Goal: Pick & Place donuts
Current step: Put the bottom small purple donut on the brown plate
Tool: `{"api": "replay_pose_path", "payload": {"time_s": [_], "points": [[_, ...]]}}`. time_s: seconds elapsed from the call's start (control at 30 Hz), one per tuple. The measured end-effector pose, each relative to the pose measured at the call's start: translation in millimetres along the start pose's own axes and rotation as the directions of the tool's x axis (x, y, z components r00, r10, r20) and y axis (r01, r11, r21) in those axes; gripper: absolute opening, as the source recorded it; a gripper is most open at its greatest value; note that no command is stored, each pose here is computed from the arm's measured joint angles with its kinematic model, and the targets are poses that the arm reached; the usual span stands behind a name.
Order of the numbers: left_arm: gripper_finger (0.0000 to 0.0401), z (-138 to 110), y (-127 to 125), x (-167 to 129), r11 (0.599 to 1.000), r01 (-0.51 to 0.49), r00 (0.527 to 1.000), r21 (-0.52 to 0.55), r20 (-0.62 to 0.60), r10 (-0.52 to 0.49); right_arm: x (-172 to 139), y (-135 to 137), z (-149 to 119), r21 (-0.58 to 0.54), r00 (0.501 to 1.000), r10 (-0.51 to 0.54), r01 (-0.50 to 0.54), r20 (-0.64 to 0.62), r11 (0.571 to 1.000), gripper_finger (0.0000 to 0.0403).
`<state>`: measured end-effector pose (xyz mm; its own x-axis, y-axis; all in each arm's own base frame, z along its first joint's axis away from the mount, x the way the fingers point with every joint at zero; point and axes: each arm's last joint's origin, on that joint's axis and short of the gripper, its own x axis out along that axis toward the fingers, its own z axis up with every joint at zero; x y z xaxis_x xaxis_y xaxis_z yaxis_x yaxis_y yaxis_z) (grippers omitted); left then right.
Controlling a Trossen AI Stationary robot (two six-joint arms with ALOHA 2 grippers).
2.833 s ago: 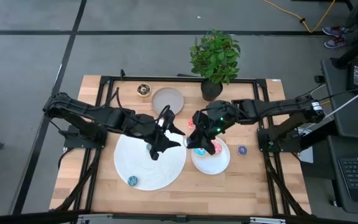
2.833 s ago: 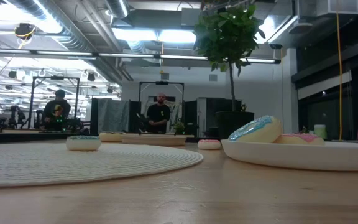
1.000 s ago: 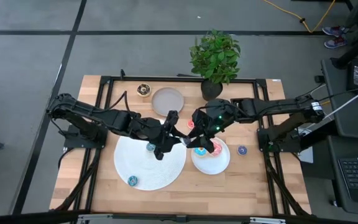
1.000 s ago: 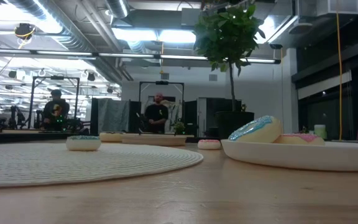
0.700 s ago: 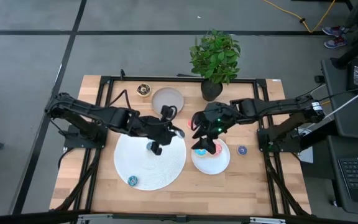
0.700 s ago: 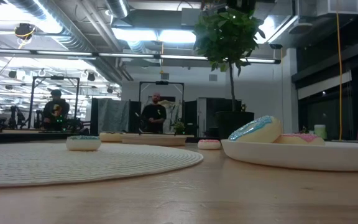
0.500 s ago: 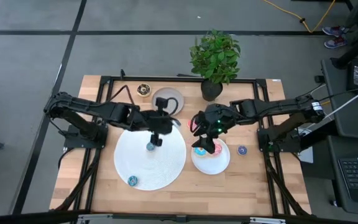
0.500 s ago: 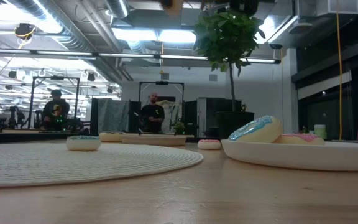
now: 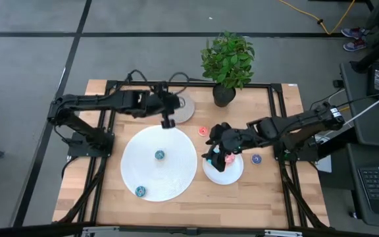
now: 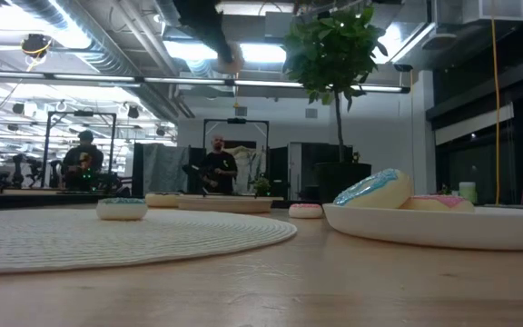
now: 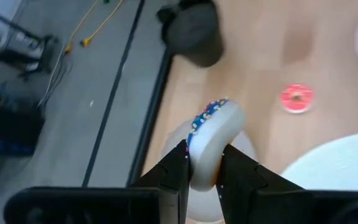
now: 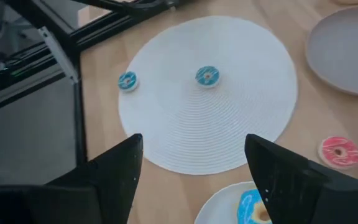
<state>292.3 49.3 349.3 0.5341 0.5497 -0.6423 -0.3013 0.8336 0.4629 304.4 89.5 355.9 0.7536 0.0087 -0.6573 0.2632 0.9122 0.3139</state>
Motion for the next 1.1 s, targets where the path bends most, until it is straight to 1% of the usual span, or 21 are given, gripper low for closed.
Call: {"api": "replay_pose_path", "payload": {"time_s": [0.17, 0.33, 0.4, 0.6, 0.73, 0.8, 0.9, 0.97, 1.03, 1.1], "points": [[0.0061, -7, 23, 25, 0.997, -0.056, 0.996, -0.052, -0.077, 0.052, -1, 3, -7, -0.004, 0.997, -0.078, 0.078, 0.016, 0.997, 0.0284], [0.0061, -15, 34, 60, 0.997, -0.016, 0.987, -0.081, -0.163, 0.002, 3, 0, -13, -0.011, 0.995, -0.097, 0.097, 0.002, 0.995, 0.0284], [0.0061, -19, 36, 76, 0.996, -0.017, 0.978, -0.091, -0.207, -0.002, 4, -1, -15, -0.015, 0.995, -0.102, 0.102, -0.005, 0.995, 0.0284], [0.0061, -35, 34, 129, 0.993, -0.047, 0.940, -0.107, -0.341, 0.008, 5, -1, -16, -0.038, 0.995, -0.104, 0.104, -0.008, 0.994, 0.0284], [0.0061, -47, 29, 161, 0.994, -0.042, 0.909, -0.099, -0.417, -0.003, 5, -1, -16, -0.045, 0.995, -0.104, 0.104, -0.007, 0.994, 0.0284], [0.0061, -53, 25, 174, 0.993, -0.040, 0.894, -0.115, -0.447, -0.016, 5, -1, -16, -0.045, 0.995, -0.104, 0.104, -0.007, 0.994, 0.0284], [0.0061, -61, 21, 189, 0.987, 0.012, 0.879, -0.163, -0.469, -0.088, 5, -1, -16, -0.046, 0.995, -0.104, 0.104, -0.007, 0.994, 0.0284], [0.0062, -65, 18, 195, 0.984, 0.029, 0.869, -0.175, -0.482, -0.111, 5, -1, -16, -0.046, 0.995, -0.104, 0.104, -0.007, 0.993, 0.0284], [0.0064, -66, 17, 198, 0.985, 0.026, 0.866, -0.172, -0.488, -0.108, 5, -1, -16, -0.047, 0.994, -0.105, 0.104, -0.007, 0.993, 0.0284], [0.0069, -65, 18, 200, 0.986, -0.004, 0.875, -0.165, -0.478, -0.076, 5, -1, -16, -0.049, 0.995, -0.104, 0.104, -0.007, 0.993, 0.0284]]}}
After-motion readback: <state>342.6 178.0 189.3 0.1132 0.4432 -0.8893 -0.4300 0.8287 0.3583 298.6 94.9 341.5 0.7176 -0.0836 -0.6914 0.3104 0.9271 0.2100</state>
